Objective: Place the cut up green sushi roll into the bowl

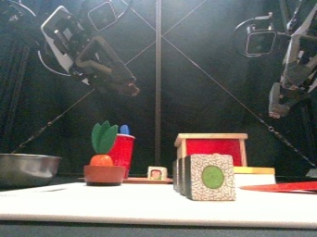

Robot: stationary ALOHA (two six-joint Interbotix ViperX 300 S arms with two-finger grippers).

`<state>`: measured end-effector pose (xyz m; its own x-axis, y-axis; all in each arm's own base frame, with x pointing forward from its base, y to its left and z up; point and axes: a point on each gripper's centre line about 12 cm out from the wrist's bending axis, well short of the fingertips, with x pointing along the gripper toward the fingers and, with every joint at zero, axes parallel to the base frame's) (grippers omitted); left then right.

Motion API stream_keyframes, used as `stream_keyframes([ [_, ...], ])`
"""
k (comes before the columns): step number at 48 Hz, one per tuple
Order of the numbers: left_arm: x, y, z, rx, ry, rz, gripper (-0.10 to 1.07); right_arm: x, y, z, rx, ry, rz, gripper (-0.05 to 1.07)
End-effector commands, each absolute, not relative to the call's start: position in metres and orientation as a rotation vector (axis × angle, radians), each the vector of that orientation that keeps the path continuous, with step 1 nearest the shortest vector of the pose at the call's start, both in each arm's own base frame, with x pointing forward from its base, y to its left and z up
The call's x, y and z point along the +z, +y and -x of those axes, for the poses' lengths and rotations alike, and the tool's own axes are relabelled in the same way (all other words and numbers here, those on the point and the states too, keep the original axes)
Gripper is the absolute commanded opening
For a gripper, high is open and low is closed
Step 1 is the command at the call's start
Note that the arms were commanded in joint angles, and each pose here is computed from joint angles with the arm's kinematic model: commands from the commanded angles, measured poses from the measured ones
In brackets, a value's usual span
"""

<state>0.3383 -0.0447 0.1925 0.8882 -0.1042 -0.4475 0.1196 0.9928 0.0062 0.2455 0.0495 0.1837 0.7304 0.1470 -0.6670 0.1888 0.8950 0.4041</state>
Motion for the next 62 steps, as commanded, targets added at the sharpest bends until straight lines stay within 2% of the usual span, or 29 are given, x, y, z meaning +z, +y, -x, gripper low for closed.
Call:
stream_keyframes([
  [1, 0.196, -0.045, -0.342, -0.116, 0.448, -0.037, 0.76, 0.189, 0.047, -0.246, -0.024, 0.733, -0.476, 0.91],
  [10, 0.194, -0.044, -0.35, -0.111, 0.449, -0.039, 0.76, 0.185, 0.043, -0.245, -0.04, 0.737, -0.479, 0.91],
  [19, 0.195, -0.046, -0.373, -0.119, 0.458, -0.059, 0.76, 0.185, 0.04, -0.245, -0.051, 0.735, -0.481, 0.91],
  [31, 0.168, -0.032, -0.412, -0.089, 0.656, -0.064, 0.76, 0.182, 0.04, -0.243, -0.06, 0.756, -0.485, 0.91],
  [39, 0.16, -0.02, -0.435, -0.073, 0.77, -0.079, 0.76, 0.178, 0.039, -0.24, -0.071, 0.777, -0.499, 0.91],
  [50, 0.158, -0.018, -0.456, -0.072, 0.834, -0.093, 0.76, 0.171, 0.039, -0.235, -0.078, 0.797, -0.499, 0.91],
  [62, 0.157, -0.019, -0.458, -0.068, 0.848, -0.061, 0.81, 0.168, 0.038, -0.233, -0.08, 0.804, -0.495, 0.91],
])
